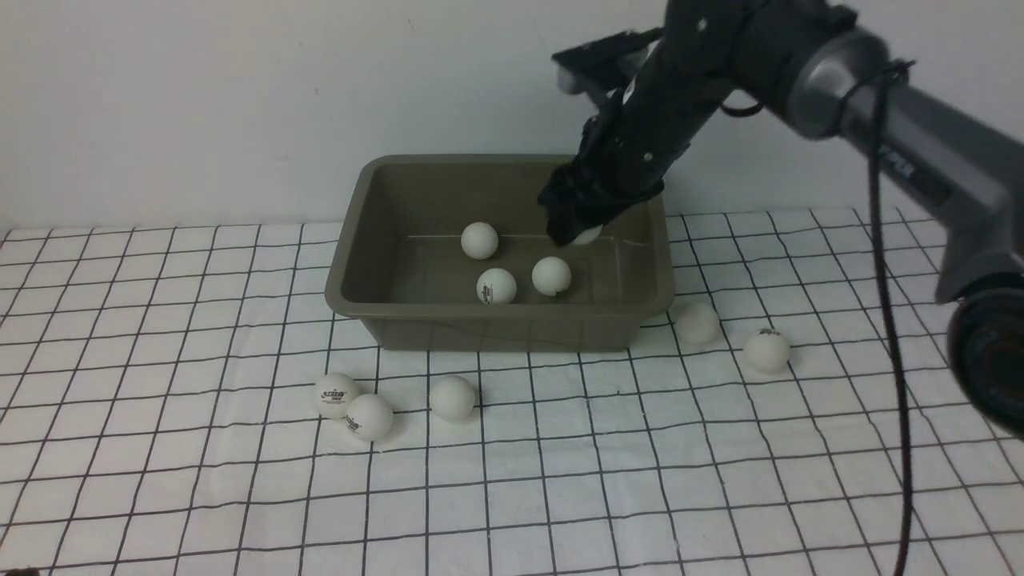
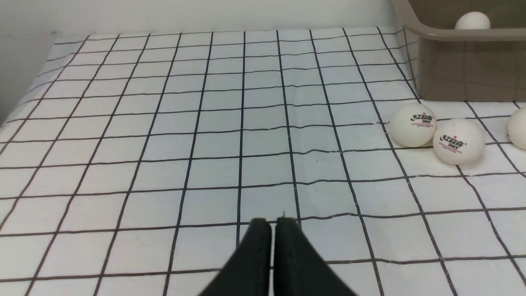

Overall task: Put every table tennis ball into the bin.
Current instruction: Use the right arm to put the table tennis ball into the box, then use the right arm to clamp the table tennis ball closest to it

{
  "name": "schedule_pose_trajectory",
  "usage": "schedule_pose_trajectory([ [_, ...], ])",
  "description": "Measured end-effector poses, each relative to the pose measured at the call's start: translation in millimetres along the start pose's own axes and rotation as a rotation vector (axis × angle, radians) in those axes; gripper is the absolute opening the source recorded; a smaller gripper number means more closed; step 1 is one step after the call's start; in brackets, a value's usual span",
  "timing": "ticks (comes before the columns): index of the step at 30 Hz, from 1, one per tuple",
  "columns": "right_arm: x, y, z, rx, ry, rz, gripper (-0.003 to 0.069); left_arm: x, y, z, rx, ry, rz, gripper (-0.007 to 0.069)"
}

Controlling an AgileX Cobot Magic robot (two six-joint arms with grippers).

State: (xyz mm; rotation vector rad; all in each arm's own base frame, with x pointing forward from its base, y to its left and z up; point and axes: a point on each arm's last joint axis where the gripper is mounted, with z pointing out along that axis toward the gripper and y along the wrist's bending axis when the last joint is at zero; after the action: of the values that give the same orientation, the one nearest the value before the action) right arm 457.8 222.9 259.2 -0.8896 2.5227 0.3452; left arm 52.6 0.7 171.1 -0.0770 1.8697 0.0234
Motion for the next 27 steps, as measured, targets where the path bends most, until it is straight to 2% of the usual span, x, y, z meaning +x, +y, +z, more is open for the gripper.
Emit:
schedule_pose_trajectory([
  [5, 7.7, 8.5, 34.7, 0.026, 0.082, -0.052, 0.0365, 0.0, 0.0, 0.0, 0.000, 0.000, 0.000, -0.0004],
  [10, 8.4, 7.7, 36.4, 0.032, 0.087, -0.055, 0.0400, 0.0, 0.0, 0.0, 0.000, 0.000, 0.000, -0.0004],
  [13, 8.5, 7.5, 36.4, 0.033, 0.088, -0.056, 0.0450, 0.0, 0.0, 0.0, 0.000, 0.000, 0.000, -0.0004],
  [19, 7.8, 7.2, 33.8, 0.042, 0.085, -0.057, 0.0460, 0.0, 0.0, 0.0, 0.000, 0.000, 0.000, -0.0004],
  [22, 3.6, 5.5, 16.5, 0.064, 0.057, -0.047, 0.0461, 0.0, 0.0, 0.0, 0.000, 0.000, 0.000, -0.0004],
  [27, -0.9, -23.6, -84.4, 0.148, -0.107, 0.065, 0.0461, 0.0, 0.0, 0.0, 0.000, 0.000, 0.000, -0.0004],
])
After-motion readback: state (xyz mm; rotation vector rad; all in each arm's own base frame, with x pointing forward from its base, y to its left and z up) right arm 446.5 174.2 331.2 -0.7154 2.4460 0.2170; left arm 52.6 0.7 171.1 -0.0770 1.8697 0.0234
